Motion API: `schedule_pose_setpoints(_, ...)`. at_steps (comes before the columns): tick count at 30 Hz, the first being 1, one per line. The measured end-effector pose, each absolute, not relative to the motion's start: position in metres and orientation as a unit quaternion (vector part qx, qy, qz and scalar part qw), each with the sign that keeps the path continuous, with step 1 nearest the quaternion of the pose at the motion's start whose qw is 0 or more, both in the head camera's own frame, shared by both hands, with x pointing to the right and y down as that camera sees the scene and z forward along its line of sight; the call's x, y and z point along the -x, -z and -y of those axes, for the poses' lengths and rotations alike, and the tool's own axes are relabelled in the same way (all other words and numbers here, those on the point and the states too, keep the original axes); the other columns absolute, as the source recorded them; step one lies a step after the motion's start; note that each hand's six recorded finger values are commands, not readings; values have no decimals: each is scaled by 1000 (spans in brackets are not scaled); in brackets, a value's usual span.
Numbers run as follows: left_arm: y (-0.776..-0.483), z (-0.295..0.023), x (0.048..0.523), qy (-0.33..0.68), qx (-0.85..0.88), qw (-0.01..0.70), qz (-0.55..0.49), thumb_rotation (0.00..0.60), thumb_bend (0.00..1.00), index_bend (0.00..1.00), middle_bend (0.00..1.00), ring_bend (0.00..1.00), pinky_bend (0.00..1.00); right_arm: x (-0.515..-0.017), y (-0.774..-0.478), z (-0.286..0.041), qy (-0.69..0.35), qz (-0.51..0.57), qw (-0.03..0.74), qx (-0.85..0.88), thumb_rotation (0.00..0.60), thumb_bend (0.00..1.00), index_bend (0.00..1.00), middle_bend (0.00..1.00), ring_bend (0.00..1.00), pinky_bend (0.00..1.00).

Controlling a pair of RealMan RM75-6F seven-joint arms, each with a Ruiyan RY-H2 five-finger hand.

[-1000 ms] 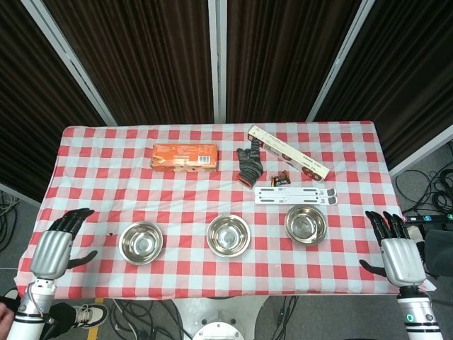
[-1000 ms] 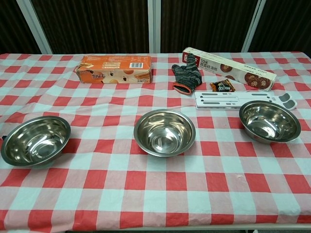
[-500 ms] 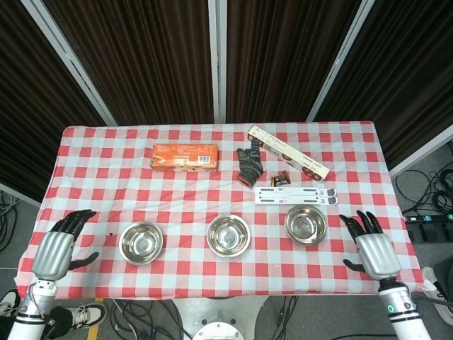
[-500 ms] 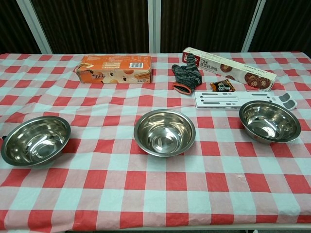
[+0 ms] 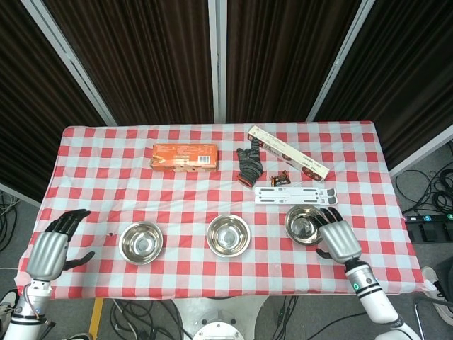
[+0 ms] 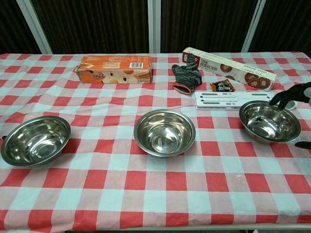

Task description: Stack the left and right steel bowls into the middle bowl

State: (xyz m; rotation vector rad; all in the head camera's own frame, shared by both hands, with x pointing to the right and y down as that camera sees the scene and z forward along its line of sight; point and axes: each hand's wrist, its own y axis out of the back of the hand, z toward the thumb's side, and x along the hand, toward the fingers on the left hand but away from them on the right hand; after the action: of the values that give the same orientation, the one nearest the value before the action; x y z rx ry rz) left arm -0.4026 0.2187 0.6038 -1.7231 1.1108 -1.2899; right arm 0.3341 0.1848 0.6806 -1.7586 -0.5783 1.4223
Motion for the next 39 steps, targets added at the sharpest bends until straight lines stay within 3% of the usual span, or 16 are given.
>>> schedule_pose_setpoints(16, -607, -220, 404, 503, 667, 348, -425, 600, 126, 233, 272, 197, 307, -323, -714, -189, -573, 202, 373, 701, 600, 148, 327, 355, 212, 260)
schedule_pose_setpoints(22, -607, -220, 405, 503, 667, 347, -426, 600, 125, 233, 272, 197, 307, -320, -721, -191, -572, 201, 369, 704, 600, 227, 399, 409, 268, 324)
schedule_pose_setpoints(33, -609, -221, 406, 503, 670, 345, -424, 600, 125, 232, 272, 197, 307, -313, -730, -187, -570, 204, 372, 703, 600, 405, 578, 513, 423, 555)
schedule_pose_setpoints(39, -609, -221, 405, 503, 671, 345, -422, 600, 125, 232, 272, 196, 307, -309, -733, -186, -569, 199, 375, 704, 600, 459, 626, 536, 457, 591)
